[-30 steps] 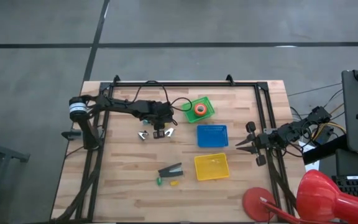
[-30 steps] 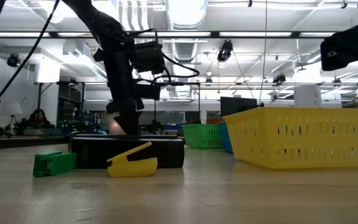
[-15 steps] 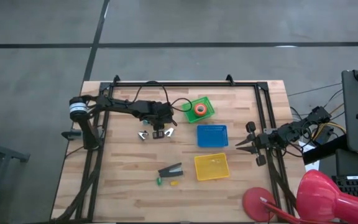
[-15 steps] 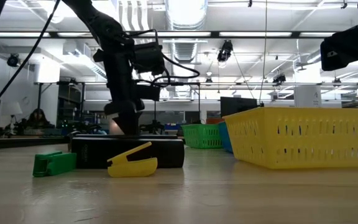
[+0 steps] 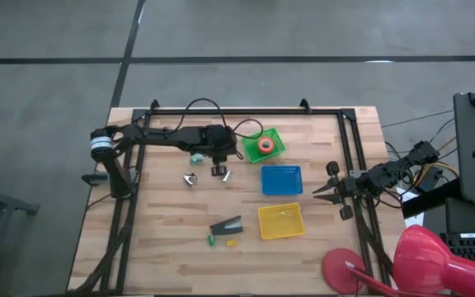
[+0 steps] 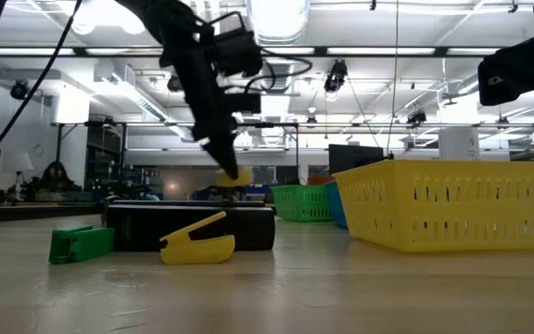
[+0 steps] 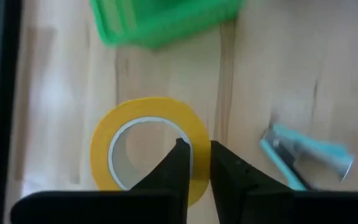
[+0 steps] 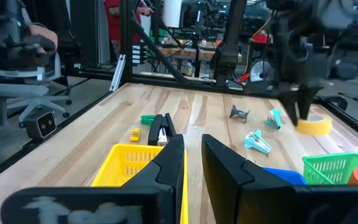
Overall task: Pick and place Stapler, Stapler remover, tape
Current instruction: Put the yellow tape into the orange bin
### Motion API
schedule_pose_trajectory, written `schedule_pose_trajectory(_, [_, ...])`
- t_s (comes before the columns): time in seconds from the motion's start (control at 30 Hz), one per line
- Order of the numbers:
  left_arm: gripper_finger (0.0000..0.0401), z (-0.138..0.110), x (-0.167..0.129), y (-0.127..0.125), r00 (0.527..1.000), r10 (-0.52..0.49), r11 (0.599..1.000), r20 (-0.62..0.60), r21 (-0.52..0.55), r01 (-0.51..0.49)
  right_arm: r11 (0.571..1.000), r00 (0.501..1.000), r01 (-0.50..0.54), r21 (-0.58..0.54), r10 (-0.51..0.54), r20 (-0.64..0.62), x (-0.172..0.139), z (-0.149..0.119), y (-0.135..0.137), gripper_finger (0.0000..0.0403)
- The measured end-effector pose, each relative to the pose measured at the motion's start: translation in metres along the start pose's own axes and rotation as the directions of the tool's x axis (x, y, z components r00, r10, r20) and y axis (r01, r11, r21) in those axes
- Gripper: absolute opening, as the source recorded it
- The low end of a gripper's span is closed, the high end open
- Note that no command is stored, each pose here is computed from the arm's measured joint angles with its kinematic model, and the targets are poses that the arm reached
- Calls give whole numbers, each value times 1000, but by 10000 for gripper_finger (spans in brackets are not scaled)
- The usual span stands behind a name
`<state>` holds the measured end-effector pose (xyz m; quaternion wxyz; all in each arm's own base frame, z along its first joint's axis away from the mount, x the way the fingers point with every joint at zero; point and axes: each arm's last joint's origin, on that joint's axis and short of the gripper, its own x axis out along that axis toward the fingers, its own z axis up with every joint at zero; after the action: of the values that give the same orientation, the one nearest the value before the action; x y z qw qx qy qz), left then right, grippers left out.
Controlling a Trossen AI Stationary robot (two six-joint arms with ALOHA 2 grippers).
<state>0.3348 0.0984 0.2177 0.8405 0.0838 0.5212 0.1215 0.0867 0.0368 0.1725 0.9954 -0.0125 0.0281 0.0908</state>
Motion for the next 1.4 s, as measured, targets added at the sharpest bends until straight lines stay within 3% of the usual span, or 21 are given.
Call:
schedule_pose_trajectory(0.27, [42, 38, -30, 11, 981, -76, 997, 178, 2, 77, 1000, 1000, 0, -1, 0, 0, 0, 0, 0, 52])
schedule_pose_trajectory(0.67, [38, 76, -68, 24, 905, -123, 992, 407, 35, 120, 1000, 1000, 0, 0, 0, 0, 0, 0, 0, 52])
schedule_pose_trajectory(0.83, [44, 85, -54, 22, 882, -132, 991, 453, 43, 127, 1000, 1000, 1, -2, -1, 0, 0, 0, 0, 52])
schedule_pose_trajectory(1.4, [48, 107, 21, 22, 924, -142, 990, 356, 33, 140, 1000, 1000, 0, 0, 0, -1, 0, 0, 0, 52])
